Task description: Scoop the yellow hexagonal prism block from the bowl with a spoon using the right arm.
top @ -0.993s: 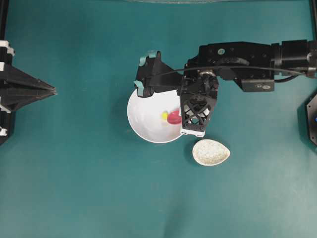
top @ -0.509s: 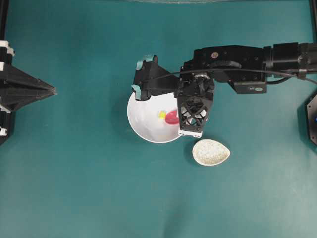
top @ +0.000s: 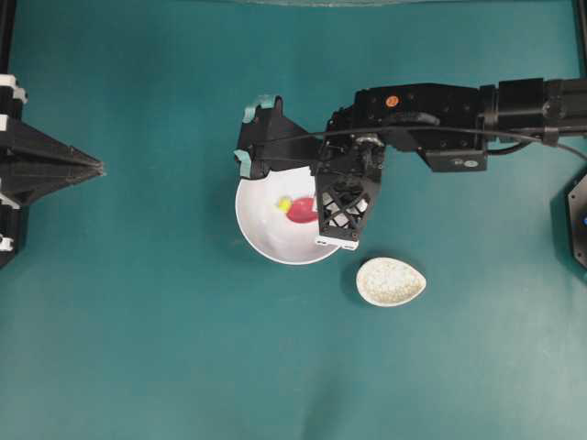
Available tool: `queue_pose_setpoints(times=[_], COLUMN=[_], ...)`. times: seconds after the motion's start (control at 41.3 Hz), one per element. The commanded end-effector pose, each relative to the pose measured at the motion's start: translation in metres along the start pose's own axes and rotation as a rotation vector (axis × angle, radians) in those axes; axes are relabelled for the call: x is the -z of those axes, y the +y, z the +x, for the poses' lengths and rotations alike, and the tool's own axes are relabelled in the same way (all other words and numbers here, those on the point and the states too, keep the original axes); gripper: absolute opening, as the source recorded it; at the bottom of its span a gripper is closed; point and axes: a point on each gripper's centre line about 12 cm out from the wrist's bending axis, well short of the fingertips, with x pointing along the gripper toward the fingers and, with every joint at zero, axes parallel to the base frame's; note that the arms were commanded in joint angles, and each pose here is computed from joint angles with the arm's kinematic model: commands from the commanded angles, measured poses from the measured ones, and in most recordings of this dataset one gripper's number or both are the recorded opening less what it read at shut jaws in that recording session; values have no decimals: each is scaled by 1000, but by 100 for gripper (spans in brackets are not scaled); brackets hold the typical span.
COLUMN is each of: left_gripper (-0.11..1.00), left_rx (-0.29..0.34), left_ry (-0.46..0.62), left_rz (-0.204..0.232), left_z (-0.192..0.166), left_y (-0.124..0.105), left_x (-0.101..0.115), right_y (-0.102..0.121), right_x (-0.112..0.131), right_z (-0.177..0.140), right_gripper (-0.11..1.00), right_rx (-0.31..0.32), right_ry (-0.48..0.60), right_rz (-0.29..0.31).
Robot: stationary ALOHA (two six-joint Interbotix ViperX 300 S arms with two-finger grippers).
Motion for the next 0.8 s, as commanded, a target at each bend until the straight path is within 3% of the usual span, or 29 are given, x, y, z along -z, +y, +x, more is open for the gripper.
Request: queue_pose_setpoints(times=[0.0, 0.242, 0.775], left_gripper=[9, 9, 9], left_rx=[-2, -2, -2], left_ry=[-38, -38, -40], left_rz=[0, -1, -1], left_z=[2, 2, 1], left_y=[1, 1, 1], left_x=[-14, -14, -15], right_y=[2, 1, -4], right_x=[-9, -15, -16], right_z=[-13, -10, 0], right_gripper=[24, 24, 24], right_rx=[-2, 3, 16], right_ry=[-62, -124, -258], right_rz=[-9, -37, -31])
